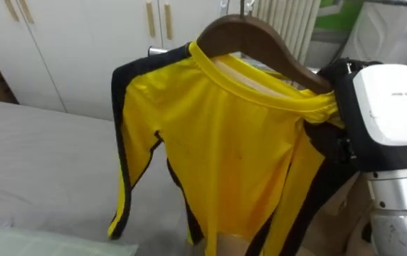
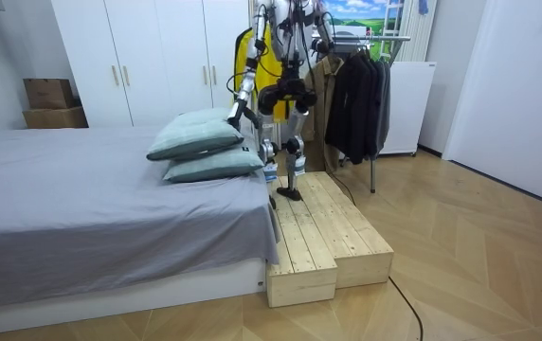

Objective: Hang clothes

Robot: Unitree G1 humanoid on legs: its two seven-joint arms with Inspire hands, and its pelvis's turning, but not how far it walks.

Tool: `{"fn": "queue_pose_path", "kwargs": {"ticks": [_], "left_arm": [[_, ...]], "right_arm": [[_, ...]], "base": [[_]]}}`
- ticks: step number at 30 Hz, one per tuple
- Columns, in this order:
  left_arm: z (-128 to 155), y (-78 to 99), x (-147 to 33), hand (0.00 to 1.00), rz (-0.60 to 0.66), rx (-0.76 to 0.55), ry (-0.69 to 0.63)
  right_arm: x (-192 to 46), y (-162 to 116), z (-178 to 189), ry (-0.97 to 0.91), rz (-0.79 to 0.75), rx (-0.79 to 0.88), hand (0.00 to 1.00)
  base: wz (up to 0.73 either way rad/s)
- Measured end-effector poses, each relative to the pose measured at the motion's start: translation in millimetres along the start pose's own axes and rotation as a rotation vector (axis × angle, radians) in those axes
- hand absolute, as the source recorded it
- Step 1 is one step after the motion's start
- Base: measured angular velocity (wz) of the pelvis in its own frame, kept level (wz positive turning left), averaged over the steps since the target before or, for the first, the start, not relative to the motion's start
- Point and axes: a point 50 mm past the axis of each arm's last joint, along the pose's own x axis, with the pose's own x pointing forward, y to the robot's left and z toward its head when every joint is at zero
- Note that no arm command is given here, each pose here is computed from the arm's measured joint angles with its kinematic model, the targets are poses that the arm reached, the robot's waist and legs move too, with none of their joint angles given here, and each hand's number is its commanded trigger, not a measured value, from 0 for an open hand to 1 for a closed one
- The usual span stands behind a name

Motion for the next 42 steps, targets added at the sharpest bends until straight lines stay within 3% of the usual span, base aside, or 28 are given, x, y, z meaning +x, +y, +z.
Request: {"fn": "queue_pose_path", "kwargs": {"ticks": [9,18,28,35,42], "left_arm": [[8,-1.7,-1.5,0.00,-0.008,0.035,-0.026],[-8,-1.7,1.4,0.00,-0.043,-0.076,0.044],[-1,5.1,1.7,0.00,-0.029,-0.114,0.025],[1,6.6,1.6,0.00,-0.016,-0.125,0.021],[1,6.9,1.7,0.00,-0.016,-0.132,0.020]], "right_arm": [[-2,1,0,0.006,0.008,0.001,1.00],[-6,4,-2,0.033,0.043,0.055,1.00],[-8,8,-2,0.039,0.132,0.068,1.00],[-8,12,-6,0.090,0.203,0.192,1.00],[-9,15,-6,0.098,0.269,0.207,1.00]], "base": [[-0.19],[-0.55],[0.00],[0.00],[0.00]]}}
